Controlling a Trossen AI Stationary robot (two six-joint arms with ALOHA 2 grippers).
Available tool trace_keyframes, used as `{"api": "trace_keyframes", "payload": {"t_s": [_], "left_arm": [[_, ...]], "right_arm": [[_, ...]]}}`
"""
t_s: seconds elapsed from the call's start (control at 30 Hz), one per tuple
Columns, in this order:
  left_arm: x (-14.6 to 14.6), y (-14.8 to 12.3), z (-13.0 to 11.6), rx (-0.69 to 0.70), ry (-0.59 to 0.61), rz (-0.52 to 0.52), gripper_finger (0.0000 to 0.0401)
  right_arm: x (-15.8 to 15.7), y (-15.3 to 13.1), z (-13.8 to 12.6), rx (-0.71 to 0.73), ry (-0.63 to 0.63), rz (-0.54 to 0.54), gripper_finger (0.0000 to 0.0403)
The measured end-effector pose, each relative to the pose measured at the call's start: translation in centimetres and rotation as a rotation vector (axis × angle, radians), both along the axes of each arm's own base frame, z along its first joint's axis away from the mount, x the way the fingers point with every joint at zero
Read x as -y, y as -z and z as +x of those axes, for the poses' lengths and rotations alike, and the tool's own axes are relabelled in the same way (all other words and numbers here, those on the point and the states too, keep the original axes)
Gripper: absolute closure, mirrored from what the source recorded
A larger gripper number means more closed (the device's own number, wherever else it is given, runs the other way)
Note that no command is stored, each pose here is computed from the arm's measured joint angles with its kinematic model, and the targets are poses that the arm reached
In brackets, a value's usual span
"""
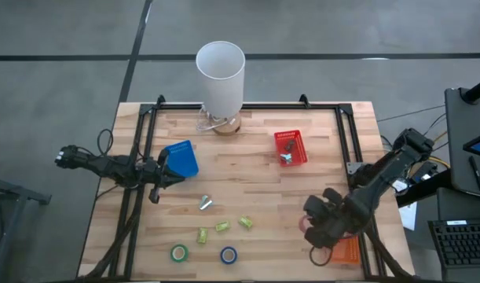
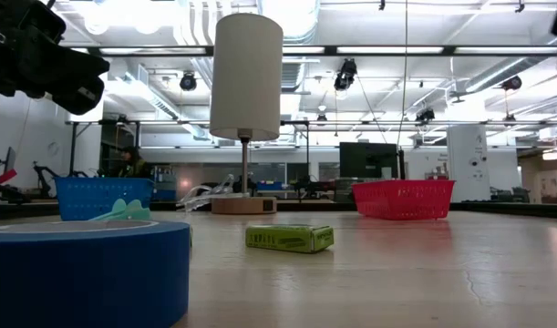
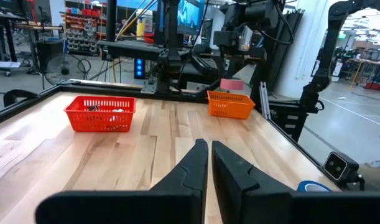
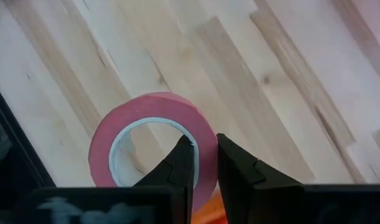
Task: Pick and place Stapler, Stapler remover, tape
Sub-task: Put the pink tape into the orange basket
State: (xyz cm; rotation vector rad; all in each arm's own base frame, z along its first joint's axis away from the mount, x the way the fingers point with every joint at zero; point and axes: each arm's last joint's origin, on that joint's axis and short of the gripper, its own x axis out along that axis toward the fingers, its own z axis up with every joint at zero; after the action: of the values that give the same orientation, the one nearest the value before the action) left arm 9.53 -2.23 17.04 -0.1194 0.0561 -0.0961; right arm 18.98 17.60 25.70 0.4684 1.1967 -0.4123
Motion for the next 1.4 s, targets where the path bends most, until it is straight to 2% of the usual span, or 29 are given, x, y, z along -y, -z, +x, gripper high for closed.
{"api": "trace_keyframes", "payload": {"t_s": [0.27,0.6,0.8,1.13,1.4], "left_arm": [[0.0,0.0,0.0,0.0,0.0,0.0,0.0375],[0.0,0.0,0.0,0.0,0.0,0.0,0.0376],[0.0,0.0,0.0,0.0,0.0,0.0,0.0378],[0.0,0.0,0.0,0.0,0.0,0.0,0.0378],[0.0,0.0,0.0,0.0,0.0,0.0,0.0377]], "right_arm": [[-1.8,0.0,-3.4,-0.047,-0.034,-0.025,0.0358],[-3.6,0.3,-7.7,-0.076,0.078,-0.036,0.0352],[-3.8,1.6,-9.7,-0.08,0.14,-0.047,0.0351],[-3.1,4.5,-10.7,-0.121,0.174,-0.081,0.0351],[-2.9,6.4,-10.9,-0.16,0.184,-0.043,0.0351]]}}
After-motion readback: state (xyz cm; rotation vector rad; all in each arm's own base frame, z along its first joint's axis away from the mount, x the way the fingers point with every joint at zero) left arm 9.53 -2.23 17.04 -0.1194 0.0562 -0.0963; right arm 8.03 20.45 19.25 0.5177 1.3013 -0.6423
